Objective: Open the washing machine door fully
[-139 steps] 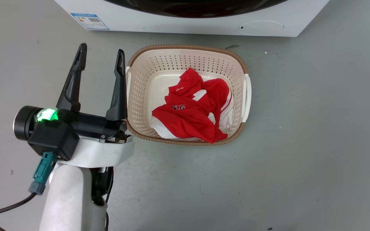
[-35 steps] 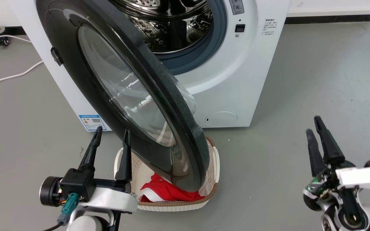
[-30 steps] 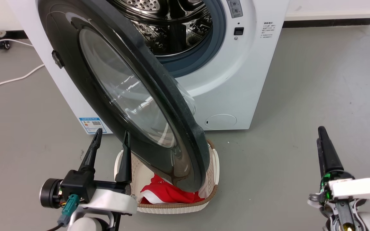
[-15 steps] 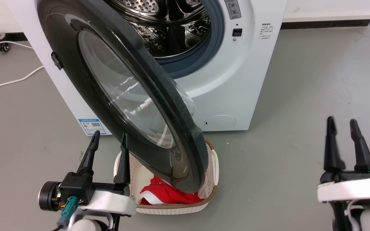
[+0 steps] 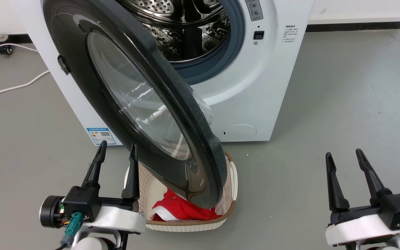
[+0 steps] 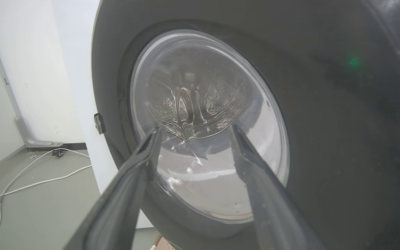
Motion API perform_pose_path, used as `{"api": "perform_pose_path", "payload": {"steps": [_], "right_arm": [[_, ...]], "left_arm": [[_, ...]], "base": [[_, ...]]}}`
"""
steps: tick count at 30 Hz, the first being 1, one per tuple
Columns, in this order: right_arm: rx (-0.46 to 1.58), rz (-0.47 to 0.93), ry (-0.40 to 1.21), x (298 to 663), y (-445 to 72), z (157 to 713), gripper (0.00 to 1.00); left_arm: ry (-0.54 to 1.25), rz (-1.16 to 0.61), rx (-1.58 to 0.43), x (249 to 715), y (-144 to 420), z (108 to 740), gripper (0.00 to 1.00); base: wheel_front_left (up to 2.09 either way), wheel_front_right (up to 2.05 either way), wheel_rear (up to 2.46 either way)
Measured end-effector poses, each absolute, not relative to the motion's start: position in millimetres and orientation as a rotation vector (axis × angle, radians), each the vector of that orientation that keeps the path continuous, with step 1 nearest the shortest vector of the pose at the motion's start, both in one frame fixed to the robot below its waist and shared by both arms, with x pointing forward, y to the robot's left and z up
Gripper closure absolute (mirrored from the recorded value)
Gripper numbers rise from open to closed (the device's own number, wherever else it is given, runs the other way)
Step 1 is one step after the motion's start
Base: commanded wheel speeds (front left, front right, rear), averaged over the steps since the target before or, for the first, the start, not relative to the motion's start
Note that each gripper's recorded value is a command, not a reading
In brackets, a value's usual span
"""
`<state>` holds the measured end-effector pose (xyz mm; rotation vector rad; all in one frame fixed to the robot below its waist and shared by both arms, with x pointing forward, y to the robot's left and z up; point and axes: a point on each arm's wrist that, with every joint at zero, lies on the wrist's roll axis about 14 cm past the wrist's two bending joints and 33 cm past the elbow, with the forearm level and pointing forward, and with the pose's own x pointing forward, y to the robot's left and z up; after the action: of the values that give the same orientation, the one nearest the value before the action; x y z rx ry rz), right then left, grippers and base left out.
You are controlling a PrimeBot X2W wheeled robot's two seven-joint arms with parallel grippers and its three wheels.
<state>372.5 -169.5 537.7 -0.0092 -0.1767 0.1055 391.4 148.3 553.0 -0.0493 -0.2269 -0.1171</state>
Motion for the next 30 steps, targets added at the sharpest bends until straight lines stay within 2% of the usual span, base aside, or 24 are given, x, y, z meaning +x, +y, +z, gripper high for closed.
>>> {"api": "perform_pose_path", "payload": {"steps": [18, 20, 21, 22, 30], "right_arm": [[0.022, 0.094, -0.138, 374.4, -172.5, 523.9, 0.00], [0.023, 0.094, -0.137, 374.6, -172.4, 523.6, 0.00], [0.026, 0.093, -0.137, 374.7, -172.7, 523.4, 0.00], [0.028, 0.093, -0.137, 374.9, -172.6, 523.2, 0.00], [0.036, 0.092, -0.135, 375.8, -172.5, 522.1, 0.00]], "left_arm": [[-0.208, -0.127, -0.040, 393.9, 147.0, 546.5, 0.00], [-0.207, -0.127, -0.040, 394.2, 147.0, 545.9, 0.33], [-0.206, -0.129, -0.041, 394.4, 146.7, 545.8, 0.95], [-0.205, -0.130, -0.041, 394.6, 146.6, 545.4, 1.00], [-0.203, -0.134, -0.053, 396.2, 145.7, 544.5, 1.00]], "base": [[0.00, 0.00, 0.00], [0.00, 0.00, 0.00], [0.00, 0.00, 0.00], [0.00, 0.00, 0.00], [0.00, 0.00, 0.00]]}}
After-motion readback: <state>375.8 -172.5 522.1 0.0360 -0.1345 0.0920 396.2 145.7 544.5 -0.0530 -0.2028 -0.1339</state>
